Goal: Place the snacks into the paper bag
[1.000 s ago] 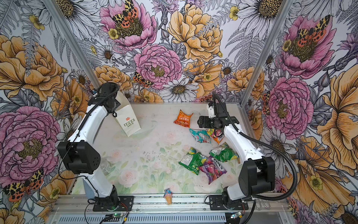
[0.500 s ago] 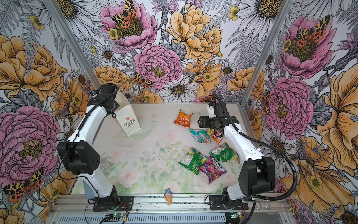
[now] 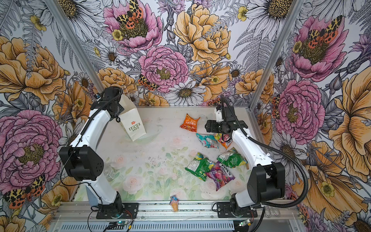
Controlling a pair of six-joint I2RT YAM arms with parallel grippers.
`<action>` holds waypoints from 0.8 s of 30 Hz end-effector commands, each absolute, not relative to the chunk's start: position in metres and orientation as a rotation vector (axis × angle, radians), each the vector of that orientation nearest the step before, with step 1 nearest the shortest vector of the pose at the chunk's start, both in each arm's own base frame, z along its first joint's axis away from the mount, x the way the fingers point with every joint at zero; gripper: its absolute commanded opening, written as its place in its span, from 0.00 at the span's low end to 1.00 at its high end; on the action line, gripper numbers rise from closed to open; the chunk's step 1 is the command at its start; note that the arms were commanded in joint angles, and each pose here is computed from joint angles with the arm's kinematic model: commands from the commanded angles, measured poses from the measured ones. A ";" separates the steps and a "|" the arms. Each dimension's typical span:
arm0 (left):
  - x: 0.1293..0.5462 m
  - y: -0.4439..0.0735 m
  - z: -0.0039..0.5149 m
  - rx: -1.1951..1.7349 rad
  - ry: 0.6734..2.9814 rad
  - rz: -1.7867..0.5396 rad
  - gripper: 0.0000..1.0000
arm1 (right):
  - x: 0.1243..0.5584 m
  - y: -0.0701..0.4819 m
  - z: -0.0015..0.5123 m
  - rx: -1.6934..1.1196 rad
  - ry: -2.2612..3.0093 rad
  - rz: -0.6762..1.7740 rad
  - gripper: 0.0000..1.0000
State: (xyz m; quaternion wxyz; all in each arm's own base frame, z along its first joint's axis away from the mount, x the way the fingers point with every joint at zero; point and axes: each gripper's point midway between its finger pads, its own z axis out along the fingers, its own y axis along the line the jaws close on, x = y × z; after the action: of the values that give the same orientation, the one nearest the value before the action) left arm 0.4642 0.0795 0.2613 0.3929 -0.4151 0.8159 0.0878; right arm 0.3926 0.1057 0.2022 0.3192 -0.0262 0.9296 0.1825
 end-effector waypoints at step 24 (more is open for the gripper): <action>0.449 -0.007 0.316 -0.718 2.021 -0.087 0.00 | 0.387 0.110 0.206 -0.004 2.433 0.544 0.82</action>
State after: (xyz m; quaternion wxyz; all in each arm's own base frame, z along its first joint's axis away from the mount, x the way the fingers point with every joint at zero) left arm 0.4451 0.0093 0.2952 0.4421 -0.3133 0.8404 0.0081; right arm 0.3882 0.1082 0.1962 0.3056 -0.0076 0.9315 0.1970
